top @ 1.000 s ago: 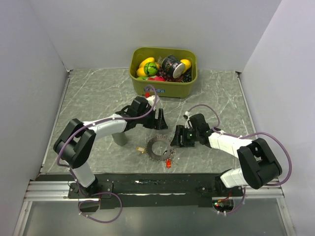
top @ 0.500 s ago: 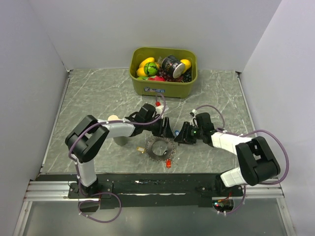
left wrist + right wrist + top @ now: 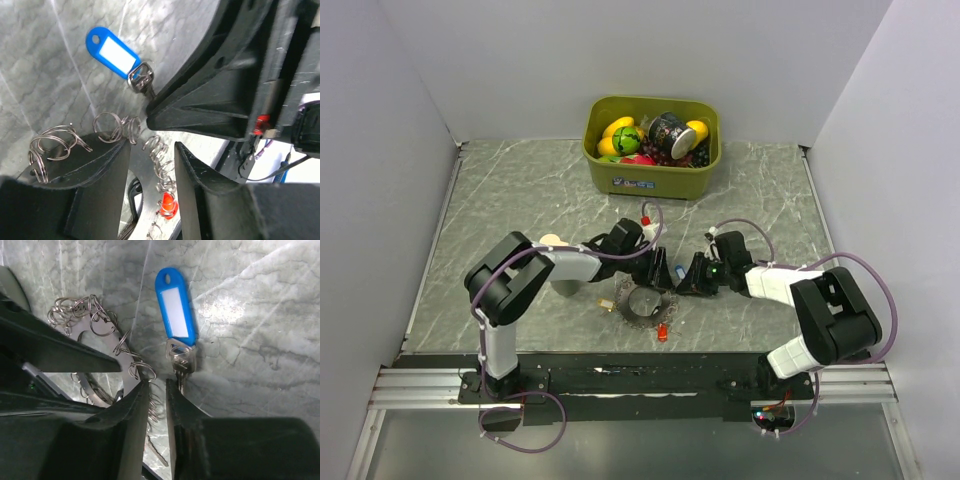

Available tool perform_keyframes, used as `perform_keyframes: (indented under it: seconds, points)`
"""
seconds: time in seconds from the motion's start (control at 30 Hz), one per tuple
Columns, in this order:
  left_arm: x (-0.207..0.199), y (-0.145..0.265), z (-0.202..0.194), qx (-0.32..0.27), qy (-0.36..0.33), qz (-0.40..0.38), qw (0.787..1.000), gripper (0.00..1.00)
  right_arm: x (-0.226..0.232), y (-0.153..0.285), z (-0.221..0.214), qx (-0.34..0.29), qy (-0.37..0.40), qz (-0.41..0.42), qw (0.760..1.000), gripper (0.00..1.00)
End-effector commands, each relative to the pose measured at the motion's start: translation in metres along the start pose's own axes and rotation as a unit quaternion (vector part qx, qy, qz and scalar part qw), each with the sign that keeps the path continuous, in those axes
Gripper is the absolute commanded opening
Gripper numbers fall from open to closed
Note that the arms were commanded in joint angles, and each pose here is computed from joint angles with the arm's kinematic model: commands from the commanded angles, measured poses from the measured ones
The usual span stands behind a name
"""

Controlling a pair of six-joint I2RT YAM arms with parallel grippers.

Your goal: Put the keys on the keyring

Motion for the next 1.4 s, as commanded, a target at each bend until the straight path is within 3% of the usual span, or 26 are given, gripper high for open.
perform_keyframes:
  seconds: [0.0, 0.23, 0.53, 0.73, 0.77, 0.8, 0.9, 1.0, 1.2, 1.37]
  points:
    - [0.001, -0.007, 0.003, -0.015, 0.008, 0.002, 1.0, 0.47, -0.002, -0.002, 0.008, -0.013, 0.004, -0.003, 1.0, 0.23]
    - [0.009, -0.011, 0.004, -0.029, 0.013, 0.016, 0.999, 0.47, -0.003, -0.005, 0.009, -0.006, 0.002, -0.005, 1.0, 0.06]
    - [0.006, -0.019, 0.004, -0.012, 0.002, 0.002, 1.0, 0.37, -0.005, -0.012, 0.003, 0.01, -0.008, 0.007, 1.0, 0.02]
    - [0.01, -0.021, 0.002, -0.006, -0.007, 0.009, 1.0, 0.2, -0.001, -0.009, 0.007, 0.006, -0.001, 0.013, 1.0, 0.01]
    - [0.011, -0.022, 0.002, -0.005, -0.009, 0.013, 1.0, 0.05, 0.001, -0.006, 0.009, 0.001, 0.001, 0.013, 1.0, 0.01]
    - [0.011, -0.022, 0.003, -0.006, -0.012, 0.016, 1.0, 0.01, 0.003, -0.005, 0.011, -0.003, 0.005, 0.013, 1.0, 0.01]
    - [0.008, -0.017, 0.007, -0.012, -0.029, 0.022, 0.999, 0.01, 0.007, 0.007, 0.021, -0.024, 0.025, 0.005, 0.999, 0.04]
    - [-0.003, -0.007, 0.013, -0.022, -0.067, 0.021, 0.997, 0.01, 0.014, 0.025, 0.033, -0.05, 0.06, -0.004, 0.997, 0.11]
    - [-0.043, 0.022, 0.024, -0.025, -0.153, -0.009, 0.988, 0.01, 0.037, 0.068, 0.062, -0.125, 0.15, 0.016, 0.981, 0.55]
    - [-0.079, 0.049, 0.03, -0.023, -0.209, -0.038, 0.977, 0.01, 0.065, 0.101, 0.072, -0.179, 0.235, 0.064, 0.953, 0.76]
Point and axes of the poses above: each gripper's point midway between its finger pads, its own y axis back along the fingers, its own x axis along the line the jaws close on, z = x × y, the point moved 5 cm from there along y, back along the fingers, and after that the axes turned 15 degrees about y, right-handed, at the moved point
